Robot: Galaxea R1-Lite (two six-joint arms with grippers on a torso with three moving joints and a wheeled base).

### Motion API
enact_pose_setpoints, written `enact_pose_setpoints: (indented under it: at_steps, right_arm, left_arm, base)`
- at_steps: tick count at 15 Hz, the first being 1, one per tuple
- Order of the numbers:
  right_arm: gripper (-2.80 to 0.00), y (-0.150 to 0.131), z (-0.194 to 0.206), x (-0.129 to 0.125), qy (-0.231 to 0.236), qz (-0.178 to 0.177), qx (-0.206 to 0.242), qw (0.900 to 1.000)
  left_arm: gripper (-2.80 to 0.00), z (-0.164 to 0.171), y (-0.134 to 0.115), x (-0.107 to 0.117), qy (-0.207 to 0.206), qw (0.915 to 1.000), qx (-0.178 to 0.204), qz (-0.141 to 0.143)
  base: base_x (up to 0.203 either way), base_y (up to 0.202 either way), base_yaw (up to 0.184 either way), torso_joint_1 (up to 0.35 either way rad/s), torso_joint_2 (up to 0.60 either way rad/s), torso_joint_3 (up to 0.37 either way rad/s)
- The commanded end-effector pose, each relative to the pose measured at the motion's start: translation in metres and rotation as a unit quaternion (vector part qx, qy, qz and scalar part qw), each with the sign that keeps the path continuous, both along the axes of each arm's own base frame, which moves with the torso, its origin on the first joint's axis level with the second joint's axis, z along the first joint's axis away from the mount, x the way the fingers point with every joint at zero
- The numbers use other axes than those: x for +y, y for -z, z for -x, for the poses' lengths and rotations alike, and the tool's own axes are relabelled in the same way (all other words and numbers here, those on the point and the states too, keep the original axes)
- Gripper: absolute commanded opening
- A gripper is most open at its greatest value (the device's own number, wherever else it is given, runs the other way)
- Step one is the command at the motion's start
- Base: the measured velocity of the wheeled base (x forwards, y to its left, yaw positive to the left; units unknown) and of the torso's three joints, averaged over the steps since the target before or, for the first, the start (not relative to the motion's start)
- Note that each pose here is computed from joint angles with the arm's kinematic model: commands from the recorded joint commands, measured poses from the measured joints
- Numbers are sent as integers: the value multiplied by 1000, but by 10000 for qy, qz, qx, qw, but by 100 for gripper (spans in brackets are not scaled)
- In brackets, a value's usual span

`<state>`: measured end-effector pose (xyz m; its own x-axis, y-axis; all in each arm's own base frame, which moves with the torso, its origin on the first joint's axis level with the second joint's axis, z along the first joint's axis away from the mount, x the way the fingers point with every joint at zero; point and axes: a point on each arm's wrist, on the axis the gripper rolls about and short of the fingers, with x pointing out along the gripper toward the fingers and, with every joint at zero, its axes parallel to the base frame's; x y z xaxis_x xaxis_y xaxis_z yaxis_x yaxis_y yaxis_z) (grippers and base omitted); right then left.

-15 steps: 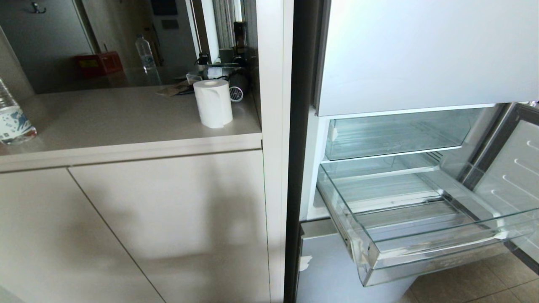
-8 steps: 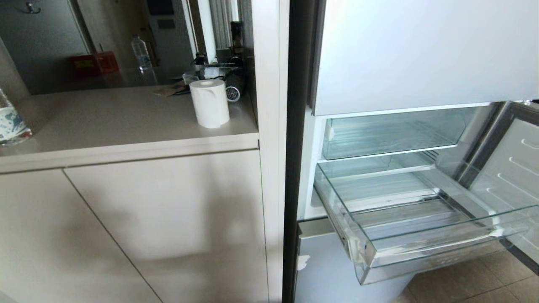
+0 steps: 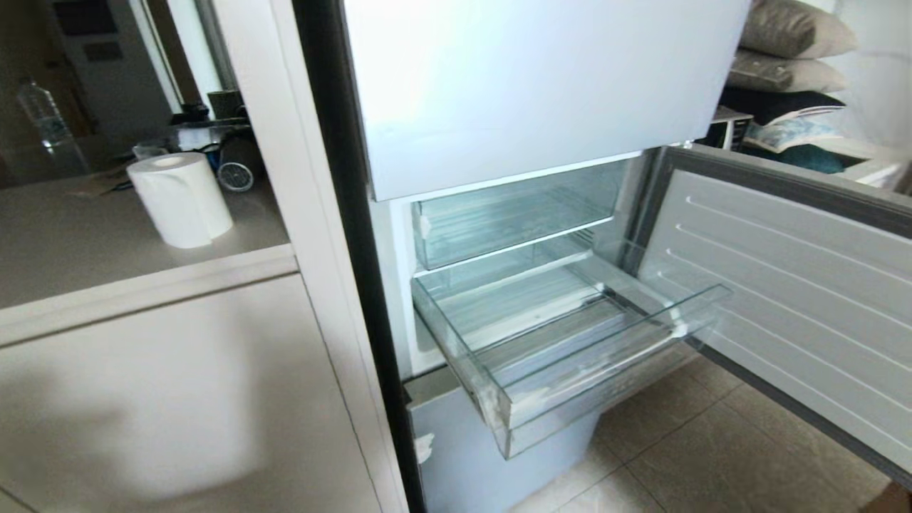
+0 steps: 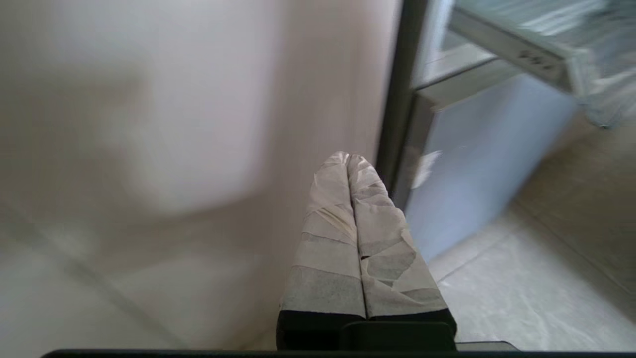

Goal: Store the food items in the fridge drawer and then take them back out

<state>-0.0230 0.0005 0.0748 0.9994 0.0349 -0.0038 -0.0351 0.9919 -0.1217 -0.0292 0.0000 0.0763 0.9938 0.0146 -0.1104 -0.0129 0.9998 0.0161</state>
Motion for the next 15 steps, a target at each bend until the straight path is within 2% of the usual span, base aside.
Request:
enact_pose_setpoints:
  at_steps: [1,5,8,10,13,15]
  right_arm:
    - [-280,0,0,0,-2,-5,4,10000]
    - [-280,0,0,0,-10,-5,-4,10000]
    - [-280,0,0,0,-107,73,0,9999]
    - [-280,-9,1,0,102,36,-108,9999]
    - [-280,-38,-1,-4,920,-56,-19,9957]
    - [-280,-58,-4,-5,1270,-154,144,9917]
  left_arm:
    - [-280,0,0,0,-3,10000,14,-1]
    - [-280,0,0,0,-3,10000,14,-1]
    - [-280,0,0,0,-3,10000,12,-1]
    - [-280,0,0,0,-3,10000,14,-1]
    - [-280,0,0,0,-3,10000,14,-1]
    - [-280,0,0,0,-3,10000,13,-1]
  base:
    - [0,6,-177,2,4,4]
    - [-1,6,-154,2,4,1]
    - [0,1,-24,1,2,-2]
    - [0,0,0,0,0,0]
    - [0,0,0,0,0,0]
    - [0,0,0,0,0,0]
